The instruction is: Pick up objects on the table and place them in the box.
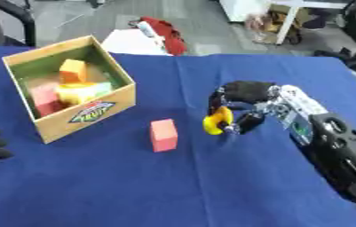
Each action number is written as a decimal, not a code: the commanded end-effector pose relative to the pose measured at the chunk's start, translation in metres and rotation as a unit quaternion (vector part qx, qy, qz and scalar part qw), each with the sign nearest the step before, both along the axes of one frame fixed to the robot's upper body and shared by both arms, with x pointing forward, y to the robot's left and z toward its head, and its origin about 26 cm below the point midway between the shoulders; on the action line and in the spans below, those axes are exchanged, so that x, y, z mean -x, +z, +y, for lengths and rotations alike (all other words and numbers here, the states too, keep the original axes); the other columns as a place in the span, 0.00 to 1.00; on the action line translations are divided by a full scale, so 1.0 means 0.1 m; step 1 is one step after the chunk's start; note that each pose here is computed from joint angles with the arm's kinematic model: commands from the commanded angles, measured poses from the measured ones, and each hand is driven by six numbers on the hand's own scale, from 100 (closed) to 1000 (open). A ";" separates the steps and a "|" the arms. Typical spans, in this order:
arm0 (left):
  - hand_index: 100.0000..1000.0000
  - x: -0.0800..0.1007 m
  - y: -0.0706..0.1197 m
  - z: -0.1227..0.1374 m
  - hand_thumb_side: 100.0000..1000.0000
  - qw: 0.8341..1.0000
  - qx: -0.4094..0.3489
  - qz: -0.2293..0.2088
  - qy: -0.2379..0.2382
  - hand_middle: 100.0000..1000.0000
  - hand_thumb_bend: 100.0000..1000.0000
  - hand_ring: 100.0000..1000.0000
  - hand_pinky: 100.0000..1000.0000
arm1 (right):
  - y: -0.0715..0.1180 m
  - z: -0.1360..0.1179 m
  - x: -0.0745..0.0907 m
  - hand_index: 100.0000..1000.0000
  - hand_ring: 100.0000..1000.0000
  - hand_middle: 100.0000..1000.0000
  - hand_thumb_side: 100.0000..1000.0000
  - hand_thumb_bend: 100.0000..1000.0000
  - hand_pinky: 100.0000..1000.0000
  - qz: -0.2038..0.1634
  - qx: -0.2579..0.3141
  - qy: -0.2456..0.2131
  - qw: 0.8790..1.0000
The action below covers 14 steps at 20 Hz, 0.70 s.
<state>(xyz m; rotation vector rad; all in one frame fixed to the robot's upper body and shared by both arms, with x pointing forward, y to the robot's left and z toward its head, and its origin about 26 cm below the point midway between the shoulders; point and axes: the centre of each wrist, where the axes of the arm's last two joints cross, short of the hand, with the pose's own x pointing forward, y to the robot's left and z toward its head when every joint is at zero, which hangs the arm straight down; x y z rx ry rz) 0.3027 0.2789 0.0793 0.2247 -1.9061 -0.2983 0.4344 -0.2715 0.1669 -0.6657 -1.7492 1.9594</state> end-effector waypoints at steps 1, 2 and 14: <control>0.74 -0.01 0.07 0.02 0.72 1.000 -0.005 -0.013 0.000 0.54 0.00 0.52 0.65 | 0.36 0.04 -0.05 0.35 0.58 0.35 0.00 0.00 0.69 -0.030 -0.040 0.005 0.999; 0.74 -0.01 0.07 0.02 0.72 1.000 -0.005 -0.012 -0.001 0.54 0.00 0.52 0.65 | 0.44 0.09 -0.08 0.35 0.58 0.35 0.00 0.00 0.69 -0.032 -0.048 0.011 0.998; 0.74 -0.07 0.14 -0.11 0.72 0.999 -0.007 -0.021 -0.034 0.54 0.00 0.52 0.65 | 0.87 1.46 -0.53 0.44 0.57 0.40 0.00 0.00 0.69 -0.009 -0.113 0.070 0.991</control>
